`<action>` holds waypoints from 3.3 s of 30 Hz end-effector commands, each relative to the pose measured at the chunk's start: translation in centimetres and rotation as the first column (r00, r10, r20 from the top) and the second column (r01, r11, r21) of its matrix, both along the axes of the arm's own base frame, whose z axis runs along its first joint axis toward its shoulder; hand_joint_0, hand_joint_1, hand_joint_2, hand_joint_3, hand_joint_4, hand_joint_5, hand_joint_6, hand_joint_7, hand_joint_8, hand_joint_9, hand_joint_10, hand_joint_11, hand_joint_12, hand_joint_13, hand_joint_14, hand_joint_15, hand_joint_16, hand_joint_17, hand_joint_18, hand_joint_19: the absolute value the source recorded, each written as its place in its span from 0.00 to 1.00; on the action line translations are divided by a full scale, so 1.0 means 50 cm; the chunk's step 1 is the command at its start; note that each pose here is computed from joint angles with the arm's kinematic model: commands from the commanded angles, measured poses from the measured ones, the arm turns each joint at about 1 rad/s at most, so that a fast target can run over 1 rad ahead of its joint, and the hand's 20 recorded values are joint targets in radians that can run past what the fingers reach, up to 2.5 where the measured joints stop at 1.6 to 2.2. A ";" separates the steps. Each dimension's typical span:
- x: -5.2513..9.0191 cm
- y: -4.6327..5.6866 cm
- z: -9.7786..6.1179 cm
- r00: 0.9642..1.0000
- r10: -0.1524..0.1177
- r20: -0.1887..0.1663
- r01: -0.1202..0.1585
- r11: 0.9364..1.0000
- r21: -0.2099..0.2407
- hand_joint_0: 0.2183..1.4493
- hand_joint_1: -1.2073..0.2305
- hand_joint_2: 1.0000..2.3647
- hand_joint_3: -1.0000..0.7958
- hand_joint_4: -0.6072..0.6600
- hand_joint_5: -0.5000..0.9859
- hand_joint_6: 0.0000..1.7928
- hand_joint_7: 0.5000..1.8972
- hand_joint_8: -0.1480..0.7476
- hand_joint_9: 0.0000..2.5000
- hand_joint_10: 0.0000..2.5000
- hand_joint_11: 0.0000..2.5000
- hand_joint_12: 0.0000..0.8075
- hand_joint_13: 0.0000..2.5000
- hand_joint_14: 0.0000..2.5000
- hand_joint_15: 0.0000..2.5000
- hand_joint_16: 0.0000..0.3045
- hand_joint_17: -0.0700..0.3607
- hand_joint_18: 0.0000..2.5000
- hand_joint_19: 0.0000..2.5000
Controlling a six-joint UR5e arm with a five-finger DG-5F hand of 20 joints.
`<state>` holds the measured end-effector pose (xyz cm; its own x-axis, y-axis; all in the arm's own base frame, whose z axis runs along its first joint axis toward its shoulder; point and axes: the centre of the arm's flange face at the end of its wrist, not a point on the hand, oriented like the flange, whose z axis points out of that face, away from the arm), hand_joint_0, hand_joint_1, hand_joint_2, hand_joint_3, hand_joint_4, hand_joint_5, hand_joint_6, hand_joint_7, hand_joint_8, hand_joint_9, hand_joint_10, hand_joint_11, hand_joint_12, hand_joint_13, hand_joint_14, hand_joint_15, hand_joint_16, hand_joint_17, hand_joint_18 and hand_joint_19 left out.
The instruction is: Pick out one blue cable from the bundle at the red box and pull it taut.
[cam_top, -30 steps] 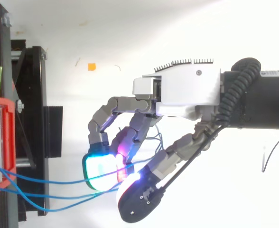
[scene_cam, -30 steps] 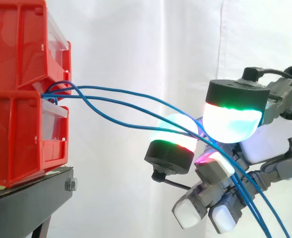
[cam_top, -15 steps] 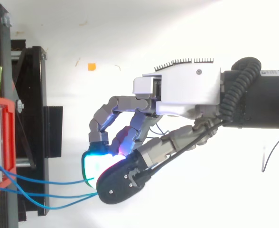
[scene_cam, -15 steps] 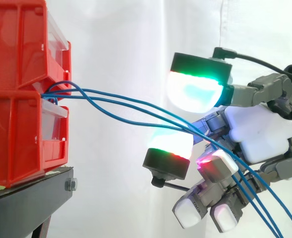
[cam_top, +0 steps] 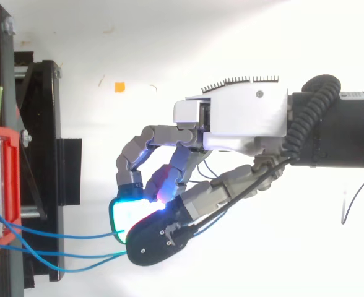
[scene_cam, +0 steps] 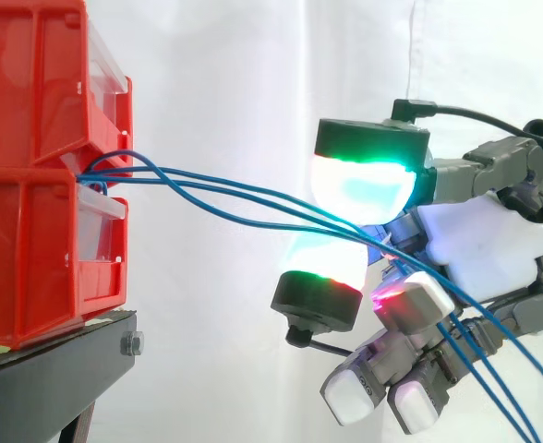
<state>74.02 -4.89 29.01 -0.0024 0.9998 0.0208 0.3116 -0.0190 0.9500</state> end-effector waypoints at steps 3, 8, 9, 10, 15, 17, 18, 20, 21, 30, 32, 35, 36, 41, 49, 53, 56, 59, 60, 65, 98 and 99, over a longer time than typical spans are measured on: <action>0.001 0.000 0.001 1.000 0.000 0.001 0.000 1.000 0.000 0.30 0.32 0.02 0.46 0.42 0.27 0.49 0.40 0.49 0.50 0.01 0.28 0.22 0.29 0.00 0.11 0.11 0.33 0.29 0.16; 0.000 -0.002 0.000 1.000 0.000 0.000 0.000 1.000 0.000 0.30 0.30 0.02 0.49 0.40 0.28 0.50 0.41 0.49 0.50 0.01 0.29 0.22 0.29 0.00 0.11 0.11 0.34 0.29 0.16; 0.001 0.000 0.001 1.000 0.001 0.001 -0.001 1.000 0.001 0.30 0.30 0.02 0.49 0.40 0.28 0.50 0.41 0.49 0.50 0.01 0.28 0.22 0.29 0.00 0.11 0.11 0.34 0.29 0.16; 0.000 0.000 0.000 1.000 0.001 0.000 -0.001 1.000 0.000 0.30 0.30 0.02 0.50 0.40 0.28 0.50 0.41 0.49 0.50 0.01 0.28 0.21 0.29 0.00 0.11 0.11 0.34 0.29 0.16; 0.000 0.001 0.000 1.000 0.003 0.000 -0.003 1.000 0.001 0.30 0.29 0.02 0.50 0.39 0.28 0.50 0.40 0.48 0.50 0.01 0.28 0.22 0.29 0.00 0.11 0.11 0.34 0.30 0.17; 0.001 0.001 0.001 1.000 0.004 0.001 -0.004 1.000 0.002 0.29 0.29 0.02 0.50 0.38 0.28 0.50 0.41 0.47 0.48 0.01 0.24 0.22 0.29 0.00 0.11 0.11 0.34 0.30 0.16; 0.001 0.001 0.001 1.000 0.004 0.001 -0.004 1.000 0.002 0.30 0.30 0.02 0.50 0.38 0.28 0.50 0.40 0.47 0.47 0.01 0.23 0.22 0.29 0.00 0.11 0.11 0.34 0.30 0.16; 0.000 0.001 0.000 1.000 0.004 0.000 -0.004 1.000 0.003 0.29 0.30 0.02 0.50 0.36 0.29 0.49 0.40 0.46 0.44 0.01 0.19 0.25 0.29 0.00 0.09 0.12 0.35 0.30 0.16; 0.000 0.001 0.000 1.000 0.004 0.000 -0.004 1.000 0.003 0.29 0.30 0.02 0.50 0.36 0.29 0.49 0.40 0.46 0.44 0.01 0.18 0.26 0.28 0.00 0.09 0.12 0.35 0.30 0.16; -0.006 -0.001 0.011 1.000 0.018 -0.011 -0.018 0.999 -0.050 0.29 0.31 0.01 0.51 0.35 0.29 0.49 0.40 0.45 0.38 0.01 0.14 0.32 0.27 0.00 0.09 0.13 0.36 0.29 0.15; -0.011 -0.001 0.028 1.000 0.025 -0.005 -0.026 0.997 -0.078 0.29 0.31 0.01 0.51 0.35 0.30 0.49 0.39 0.45 0.36 0.00 0.13 0.33 0.26 0.00 0.08 0.13 0.37 0.29 0.14; -0.018 -0.003 0.054 1.000 0.028 0.007 -0.027 0.993 -0.118 0.29 0.31 0.01 0.51 0.35 0.30 0.49 0.39 0.46 0.36 0.00 0.13 0.34 0.26 0.00 0.08 0.13 0.37 0.28 0.15; -0.021 -0.005 0.059 1.000 0.023 0.007 -0.022 0.991 -0.132 0.29 0.31 0.01 0.51 0.35 0.30 0.49 0.39 0.46 0.36 0.00 0.13 0.34 0.26 0.00 0.08 0.13 0.37 0.28 0.15; -0.029 -0.008 0.067 1.000 0.009 -0.010 -0.010 0.989 -0.150 0.29 0.31 0.01 0.51 0.35 0.30 0.49 0.39 0.46 0.35 0.00 0.12 0.35 0.25 0.00 0.08 0.13 0.37 0.28 0.15; -0.048 -0.010 0.065 0.997 -0.027 -0.074 0.014 0.985 -0.173 0.29 0.31 0.01 0.50 0.34 0.30 0.49 0.38 0.45 0.32 0.00 0.09 0.35 0.24 0.00 0.07 0.14 0.38 0.27 0.14; -0.047 -0.010 0.063 0.995 -0.065 -0.070 0.052 0.983 -0.178 0.29 0.31 0.01 0.50 0.34 0.30 0.48 0.38 0.46 0.30 0.00 0.08 0.36 0.23 0.00 0.07 0.13 0.38 0.26 0.14; -0.049 -0.008 0.054 0.993 -0.094 -0.073 0.082 0.985 -0.150 0.29 0.32 0.01 0.50 0.34 0.30 0.48 0.38 0.45 0.29 0.00 0.08 0.35 0.23 0.00 0.07 0.13 0.37 0.26 0.14; -0.052 -0.004 0.042 0.992 -0.102 -0.073 0.093 0.989 -0.118 0.29 0.32 0.01 0.50 0.34 0.29 0.48 0.38 0.45 0.29 0.00 0.08 0.36 0.23 0.00 0.07 0.13 0.37 0.26 0.14; -0.052 -0.002 0.037 0.992 -0.102 -0.073 0.094 0.989 -0.111 0.29 0.32 0.01 0.50 0.34 0.29 0.48 0.38 0.45 0.30 0.00 0.08 0.36 0.23 0.00 0.07 0.13 0.37 0.26 0.14; -0.052 0.007 0.006 0.993 -0.104 -0.058 0.100 0.992 -0.078 0.29 0.32 0.01 0.50 0.34 0.29 0.48 0.38 0.46 0.30 0.00 0.08 0.36 0.23 0.00 0.07 0.13 0.37 0.26 0.14; -0.107 0.038 0.017 0.942 -0.318 0.106 0.326 0.943 -0.066 0.29 0.32 0.01 0.50 0.34 0.29 0.48 0.39 0.47 0.32 0.00 0.10 0.36 0.23 0.00 0.07 0.13 0.37 0.24 0.14; -0.103 0.043 0.018 0.947 -0.300 0.112 0.308 0.950 -0.058 0.29 0.32 0.01 0.50 0.34 0.29 0.48 0.39 0.47 0.32 0.00 0.10 0.36 0.23 0.00 0.08 0.13 0.38 0.24 0.14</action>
<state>68.63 -3.17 29.86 0.3254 0.9444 -0.0472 0.2167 -0.0259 0.9759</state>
